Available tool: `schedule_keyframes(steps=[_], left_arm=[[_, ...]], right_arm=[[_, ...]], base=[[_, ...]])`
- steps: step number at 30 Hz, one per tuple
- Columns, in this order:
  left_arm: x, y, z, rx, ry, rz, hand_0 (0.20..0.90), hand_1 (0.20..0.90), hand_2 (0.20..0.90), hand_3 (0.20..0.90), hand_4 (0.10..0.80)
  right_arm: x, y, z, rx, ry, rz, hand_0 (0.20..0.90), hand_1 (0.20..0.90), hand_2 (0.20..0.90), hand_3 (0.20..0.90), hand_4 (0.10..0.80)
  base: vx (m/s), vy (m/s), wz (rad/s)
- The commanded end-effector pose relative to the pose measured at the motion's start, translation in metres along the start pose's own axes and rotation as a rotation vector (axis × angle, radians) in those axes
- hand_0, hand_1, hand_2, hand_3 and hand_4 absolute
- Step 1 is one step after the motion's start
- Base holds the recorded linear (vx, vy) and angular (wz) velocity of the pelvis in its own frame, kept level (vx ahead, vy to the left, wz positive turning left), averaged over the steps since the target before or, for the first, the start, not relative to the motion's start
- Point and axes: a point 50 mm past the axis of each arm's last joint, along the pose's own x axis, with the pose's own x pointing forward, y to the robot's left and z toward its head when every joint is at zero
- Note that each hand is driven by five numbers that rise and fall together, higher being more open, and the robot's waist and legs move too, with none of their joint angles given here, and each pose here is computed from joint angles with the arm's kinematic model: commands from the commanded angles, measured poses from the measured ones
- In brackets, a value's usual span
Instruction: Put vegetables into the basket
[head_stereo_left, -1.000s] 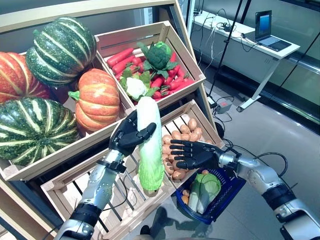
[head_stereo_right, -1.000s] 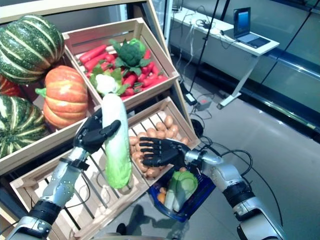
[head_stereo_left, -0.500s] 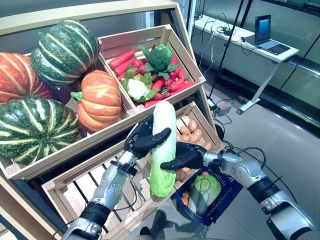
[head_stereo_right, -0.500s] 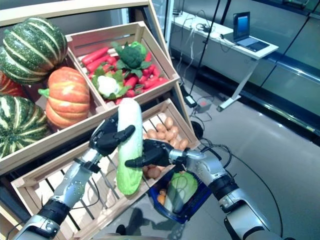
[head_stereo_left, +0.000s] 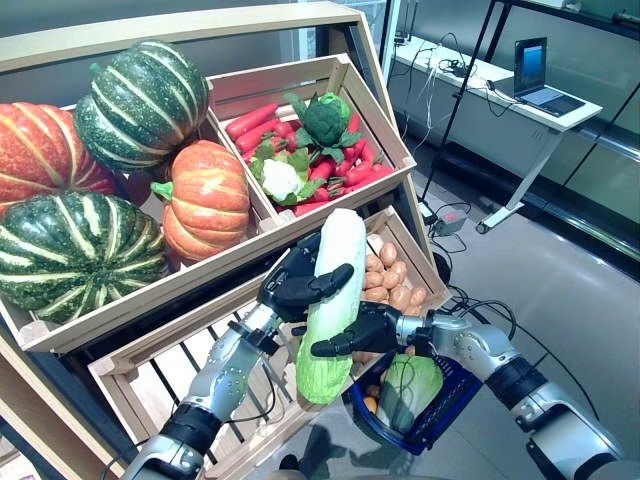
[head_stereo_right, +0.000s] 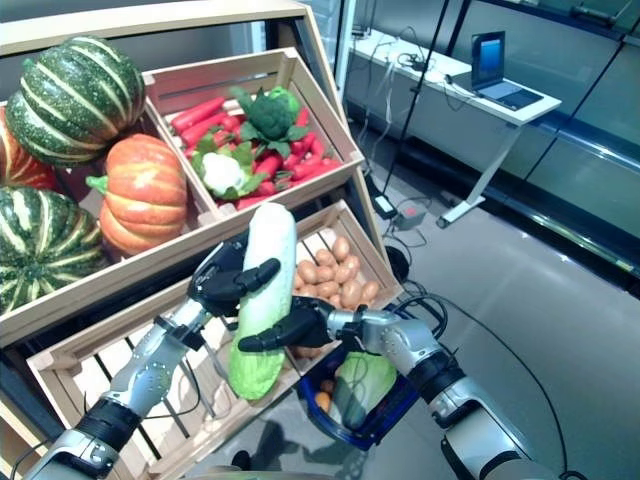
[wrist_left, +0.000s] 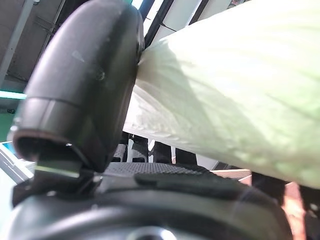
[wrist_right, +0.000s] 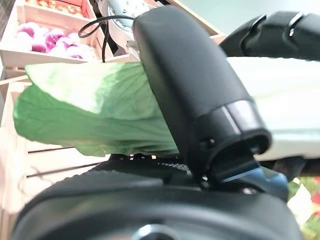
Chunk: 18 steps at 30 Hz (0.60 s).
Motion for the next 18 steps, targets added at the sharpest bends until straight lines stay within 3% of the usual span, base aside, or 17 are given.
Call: schedule_keyframes(steps=[1,6,18], left_arm=[[0.064,-0.059,0.039,-0.068,-0.245,-0.342,0.300,0.300,0.300,0.300,0.400],[0.061,-0.061,0.030,-0.091,-0.222,-0.329,0.300,0.300,0.300,0.300,0.400],[0.054,-0.051,0.033,-0.054,-0.213,-0.277,0.300,0.300,0.300,0.300,0.400]], right_arm=[[0.026,0.017,0.035,0.025,-0.139,0.122,0.300,0.300,0.300,0.300,0.400],[0.027,0.015,0.043,0.081,-0.240,0.076,0.300,0.300,0.300,0.300,0.400],[0.013,0.000,0.038,0.108,-0.268,-0.013,0.300,0.300,0.300,0.300,0.400]], base=[[0.039,0.010,0.00],[0.016,0.004,0.00],[0.004,-0.001,-0.01]])
